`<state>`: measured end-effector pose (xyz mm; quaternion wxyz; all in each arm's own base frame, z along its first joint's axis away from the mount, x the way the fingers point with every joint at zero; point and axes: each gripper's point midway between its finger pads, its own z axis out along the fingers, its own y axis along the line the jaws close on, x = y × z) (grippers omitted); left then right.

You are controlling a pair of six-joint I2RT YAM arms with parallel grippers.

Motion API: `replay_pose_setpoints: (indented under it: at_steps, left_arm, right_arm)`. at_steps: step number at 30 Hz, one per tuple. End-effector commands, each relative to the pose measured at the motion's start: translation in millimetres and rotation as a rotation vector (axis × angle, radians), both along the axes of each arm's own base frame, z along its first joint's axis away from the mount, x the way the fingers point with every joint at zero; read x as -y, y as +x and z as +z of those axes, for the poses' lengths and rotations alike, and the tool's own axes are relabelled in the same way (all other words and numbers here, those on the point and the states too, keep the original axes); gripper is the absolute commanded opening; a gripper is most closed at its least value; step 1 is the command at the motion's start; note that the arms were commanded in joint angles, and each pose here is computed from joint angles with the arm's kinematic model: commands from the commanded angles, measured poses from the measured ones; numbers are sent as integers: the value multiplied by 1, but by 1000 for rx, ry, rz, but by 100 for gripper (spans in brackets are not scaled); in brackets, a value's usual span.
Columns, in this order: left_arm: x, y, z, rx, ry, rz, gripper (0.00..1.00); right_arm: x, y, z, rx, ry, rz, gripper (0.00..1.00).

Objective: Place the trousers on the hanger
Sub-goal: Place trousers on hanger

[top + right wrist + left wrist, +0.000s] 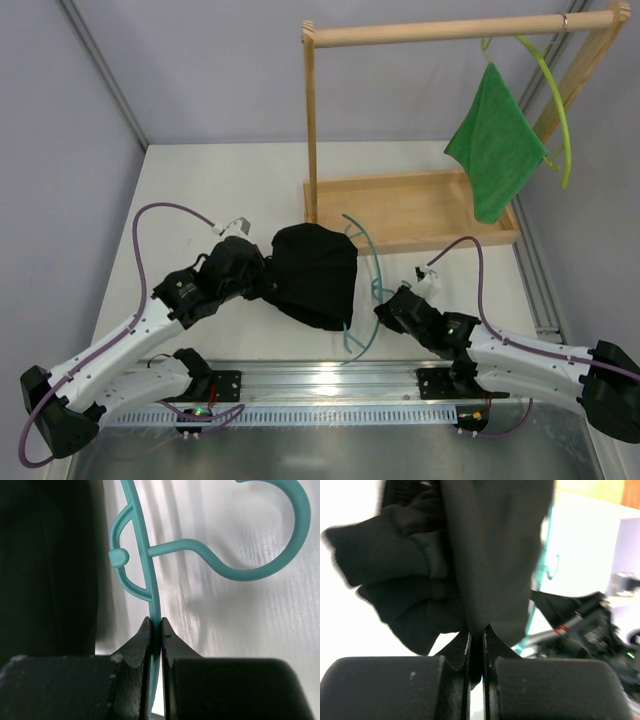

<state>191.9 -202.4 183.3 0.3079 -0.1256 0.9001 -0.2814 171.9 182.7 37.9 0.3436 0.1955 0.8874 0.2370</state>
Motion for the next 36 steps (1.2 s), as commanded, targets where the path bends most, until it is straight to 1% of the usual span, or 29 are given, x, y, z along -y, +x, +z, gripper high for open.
replay_pose_setpoints:
  at_steps: [1,2,3,5,6,9,10,13,17,19,20,21,22,24,25,26,27,29,30,31,32,34,35,36]
  left_arm:
    - [-48,23,13,136,147,184,0]
    - [-61,27,5,138,202,236,0]
    - [-66,23,-15,100,232,248,0]
    - [-60,20,-37,47,222,233,0]
    - [-61,14,-59,3,236,232,0]
    - [-55,8,-94,-81,252,223,0]
    - [-59,2,-109,-115,279,223,0]
    - [-65,0,-130,-159,339,236,0]
    - [-70,8,-135,-149,378,256,1]
    - [-69,13,-141,-163,390,255,2]
    - [-68,16,-139,-164,388,256,9]
    - [-70,13,-140,-187,414,251,13]
    - [-71,11,-139,-198,431,244,23]
    - [-75,16,-120,-183,459,257,32]
    - [-85,9,-113,-194,500,256,40]
    - [-85,19,-90,-142,501,270,42]
    - [-88,20,-78,-124,507,275,43]
    - [-88,23,-47,-61,476,271,44]
    - [-78,30,-27,-11,429,239,44]
    - [-59,40,-7,62,323,204,44]
    - [-37,41,4,84,225,131,44]
    - [-12,45,7,125,121,60,44]
    - [14,51,18,171,10,-2,44]
    - [23,52,15,170,-19,-27,44]
  right_arm:
    - [62,-5,-20,-22,-213,-161,4]
    - [63,-7,-19,-25,-224,-150,4]
    - [64,-7,-16,-21,-223,-151,4]
    - [62,-4,-4,11,-223,-127,4]
    - [61,-3,0,23,-222,-116,4]
    - [50,1,21,76,-177,-61,4]
    - [49,1,29,84,-168,-53,4]
    - [50,1,43,106,-153,-50,4]
    - [38,-1,50,119,-96,-3,4]
    - [30,1,55,153,-53,20,4]
    - [29,1,57,161,-40,25,4]
    - [29,1,60,168,-33,26,4]
    - [30,1,62,171,-40,25,4]
    - [32,1,66,176,-57,31,4]
    - [33,1,70,180,-72,40,4]
    - [33,1,72,181,-81,46,4]
    - [34,2,75,185,-86,47,4]
    - [35,2,81,188,-106,54,4]
    - [35,2,83,188,-110,57,4]
    - [36,2,88,193,-122,63,4]
    - [37,3,92,199,-125,62,4]
    - [40,5,102,211,-140,56,4]
    - [42,5,106,216,-155,57,4]
    - [43,6,110,223,-160,54,4]
